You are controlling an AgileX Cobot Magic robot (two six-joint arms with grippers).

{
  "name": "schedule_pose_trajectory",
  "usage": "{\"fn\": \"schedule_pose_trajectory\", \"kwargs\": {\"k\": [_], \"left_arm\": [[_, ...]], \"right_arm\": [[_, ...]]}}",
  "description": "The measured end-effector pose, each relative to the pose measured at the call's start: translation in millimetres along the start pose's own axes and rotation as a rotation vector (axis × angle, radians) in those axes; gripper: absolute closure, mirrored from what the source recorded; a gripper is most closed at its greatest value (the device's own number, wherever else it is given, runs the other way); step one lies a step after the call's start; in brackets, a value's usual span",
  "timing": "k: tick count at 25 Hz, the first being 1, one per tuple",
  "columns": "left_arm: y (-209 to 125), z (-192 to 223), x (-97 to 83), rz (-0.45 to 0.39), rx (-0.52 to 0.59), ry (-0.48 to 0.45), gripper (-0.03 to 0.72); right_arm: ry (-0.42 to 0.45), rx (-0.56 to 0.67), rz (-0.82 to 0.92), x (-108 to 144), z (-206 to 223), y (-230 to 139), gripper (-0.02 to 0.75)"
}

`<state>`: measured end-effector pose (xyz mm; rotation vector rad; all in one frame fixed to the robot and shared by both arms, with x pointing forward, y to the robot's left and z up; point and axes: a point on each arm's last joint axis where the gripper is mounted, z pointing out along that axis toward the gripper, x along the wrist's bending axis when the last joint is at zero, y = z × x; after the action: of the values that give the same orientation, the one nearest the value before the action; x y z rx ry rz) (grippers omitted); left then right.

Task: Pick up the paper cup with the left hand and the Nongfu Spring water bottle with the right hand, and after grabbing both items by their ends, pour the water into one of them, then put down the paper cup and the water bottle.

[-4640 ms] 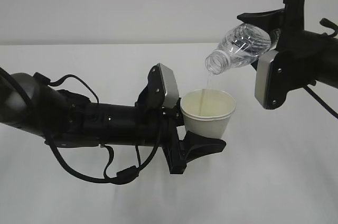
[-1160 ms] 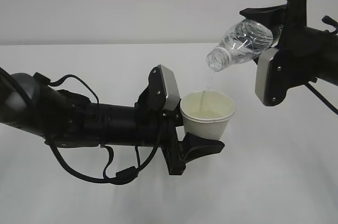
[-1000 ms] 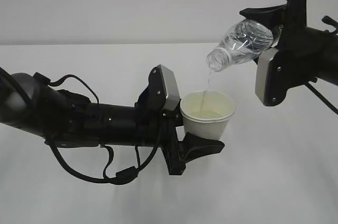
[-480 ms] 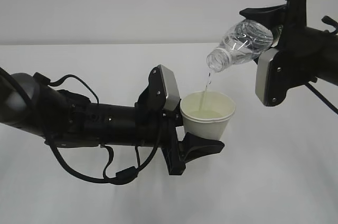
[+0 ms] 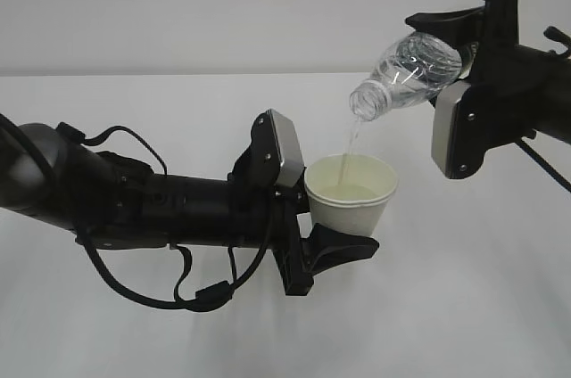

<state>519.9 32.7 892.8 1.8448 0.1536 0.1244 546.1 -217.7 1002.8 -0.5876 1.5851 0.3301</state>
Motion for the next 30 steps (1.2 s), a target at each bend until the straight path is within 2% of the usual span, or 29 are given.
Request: {"fn": "schedule_pose_trajectory", "kwargs": {"k": [20, 30], "left_arm": [[-0.2, 0.0, 0.1, 0.000, 0.002, 0.001, 0.234], [1.2, -0.1, 3.0, -0.025, -0.014, 0.033, 0.235]], "right_arm": [[-0.017, 0.003, 0.007, -1.6, 0.0, -0.3, 0.266], [-0.028, 0.001, 0.008, -2.6, 0.0, -0.1, 0.266]]}}
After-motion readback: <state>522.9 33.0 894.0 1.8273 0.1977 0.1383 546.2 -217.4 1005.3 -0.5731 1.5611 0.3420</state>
